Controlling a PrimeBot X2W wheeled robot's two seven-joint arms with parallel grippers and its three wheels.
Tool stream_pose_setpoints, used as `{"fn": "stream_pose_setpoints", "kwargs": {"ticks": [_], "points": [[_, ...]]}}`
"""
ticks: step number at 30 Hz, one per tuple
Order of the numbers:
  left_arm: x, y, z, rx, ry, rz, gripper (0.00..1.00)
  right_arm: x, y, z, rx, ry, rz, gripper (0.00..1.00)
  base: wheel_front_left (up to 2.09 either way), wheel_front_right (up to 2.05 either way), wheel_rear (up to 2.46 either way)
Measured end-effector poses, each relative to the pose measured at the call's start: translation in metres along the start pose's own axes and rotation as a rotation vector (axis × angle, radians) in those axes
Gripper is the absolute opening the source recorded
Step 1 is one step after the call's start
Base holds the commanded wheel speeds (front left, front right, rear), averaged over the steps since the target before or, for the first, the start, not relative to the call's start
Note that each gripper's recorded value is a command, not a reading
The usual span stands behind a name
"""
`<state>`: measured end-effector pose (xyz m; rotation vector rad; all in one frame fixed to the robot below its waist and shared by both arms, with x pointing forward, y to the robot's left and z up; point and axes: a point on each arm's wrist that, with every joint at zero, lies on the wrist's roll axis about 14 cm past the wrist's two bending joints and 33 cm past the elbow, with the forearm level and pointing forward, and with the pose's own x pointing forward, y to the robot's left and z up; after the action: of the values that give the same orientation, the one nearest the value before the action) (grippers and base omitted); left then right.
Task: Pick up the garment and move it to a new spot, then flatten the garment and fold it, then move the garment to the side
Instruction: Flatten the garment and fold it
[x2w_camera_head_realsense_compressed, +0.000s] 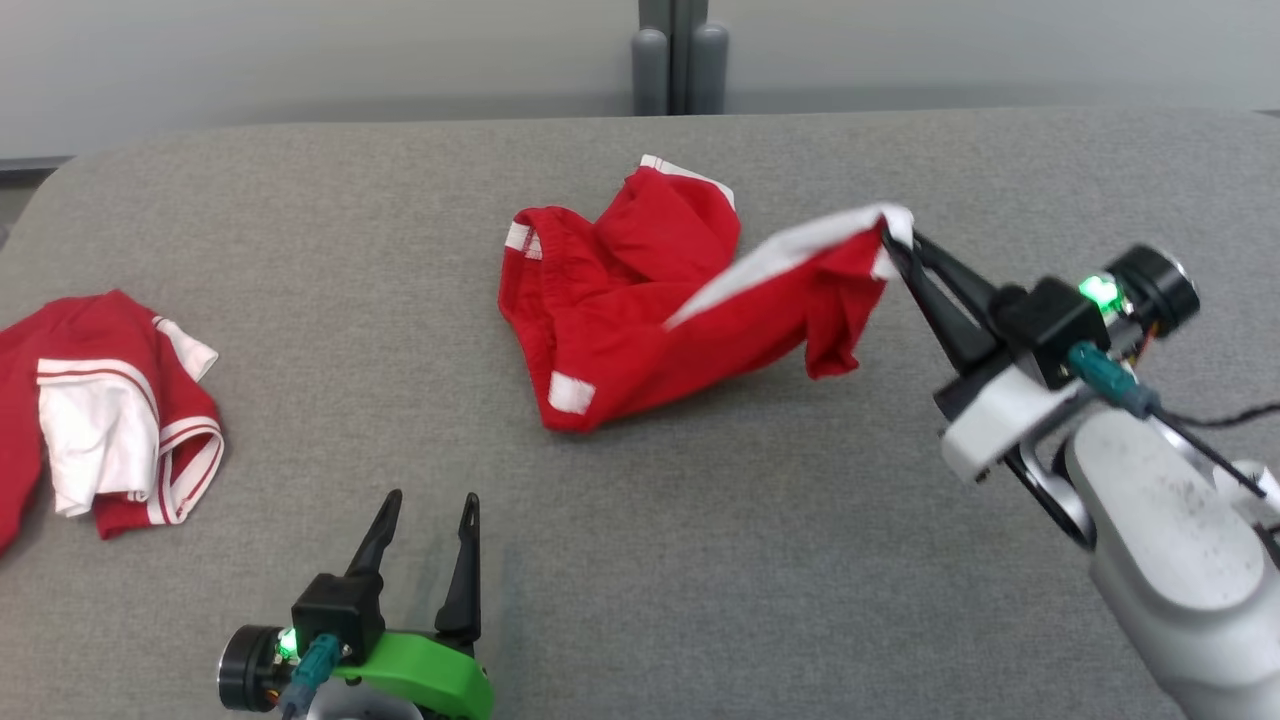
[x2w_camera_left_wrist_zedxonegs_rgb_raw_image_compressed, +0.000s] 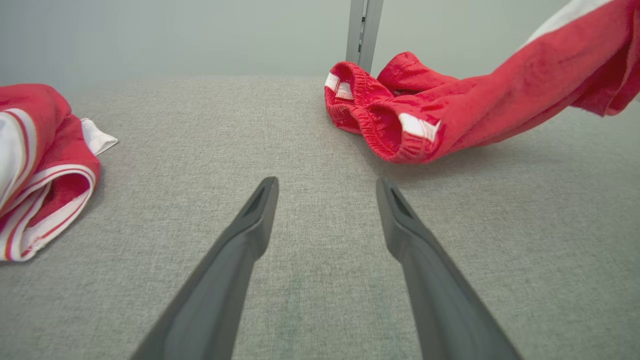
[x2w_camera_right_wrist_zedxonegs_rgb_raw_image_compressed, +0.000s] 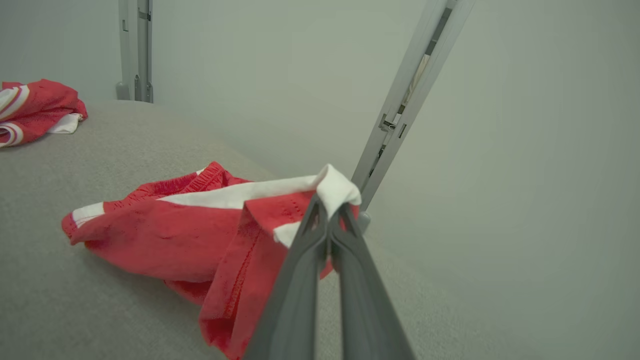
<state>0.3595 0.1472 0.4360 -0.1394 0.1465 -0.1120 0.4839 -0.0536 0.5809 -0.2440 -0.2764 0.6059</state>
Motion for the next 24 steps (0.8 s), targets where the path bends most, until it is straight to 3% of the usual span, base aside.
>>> {"fn": "stream_pose_setpoints", "kwargs": {"ticks": [1, 2, 3, 4, 5, 9, 14, 24], "points": [[0.002, -0.002, 0.000, 0.000, -0.001, -0.008, 1.00, -0.013, -0.002, -0.015, 0.013, 0.042, -0.020, 0.00, 0.00, 0.00, 0.00], [0.005, -0.004, 0.002, 0.002, -0.005, -0.017, 1.00, -0.029, -0.003, -0.033, 0.028, 0.097, -0.044, 0.07, 0.00, 0.00, 0.00], [0.008, -0.006, 0.003, 0.004, -0.008, -0.024, 1.00, -0.045, -0.003, -0.048, 0.040, 0.145, -0.062, 0.35, 0.00, 0.00, 0.00], [0.010, -0.008, 0.003, 0.004, -0.007, -0.031, 1.00, -0.060, -0.004, -0.062, 0.057, 0.190, -0.085, 0.80, 0.00, 0.00, 0.00], [0.011, -0.009, 0.002, 0.003, -0.005, -0.036, 1.00, -0.071, -0.005, -0.071, 0.070, 0.222, -0.107, 1.00, 0.00, 0.00, 0.00], [0.015, -0.017, 0.001, 0.003, 0.000, -0.062, 1.00, -0.111, -0.020, -0.092, 0.113, 0.298, -0.232, 1.00, 0.00, 0.00, 0.00], [0.016, -0.023, 0.003, 0.004, -0.006, -0.079, 1.00, -0.139, -0.027, -0.089, 0.162, 0.290, -0.376, 1.00, 0.00, 0.00, 0.00], [0.003, -0.023, 0.002, 0.016, -0.007, -0.071, 1.00, -0.157, -0.018, -0.076, 0.229, 0.252, -0.484, 1.00, 0.00, 0.00, 0.00]]}}
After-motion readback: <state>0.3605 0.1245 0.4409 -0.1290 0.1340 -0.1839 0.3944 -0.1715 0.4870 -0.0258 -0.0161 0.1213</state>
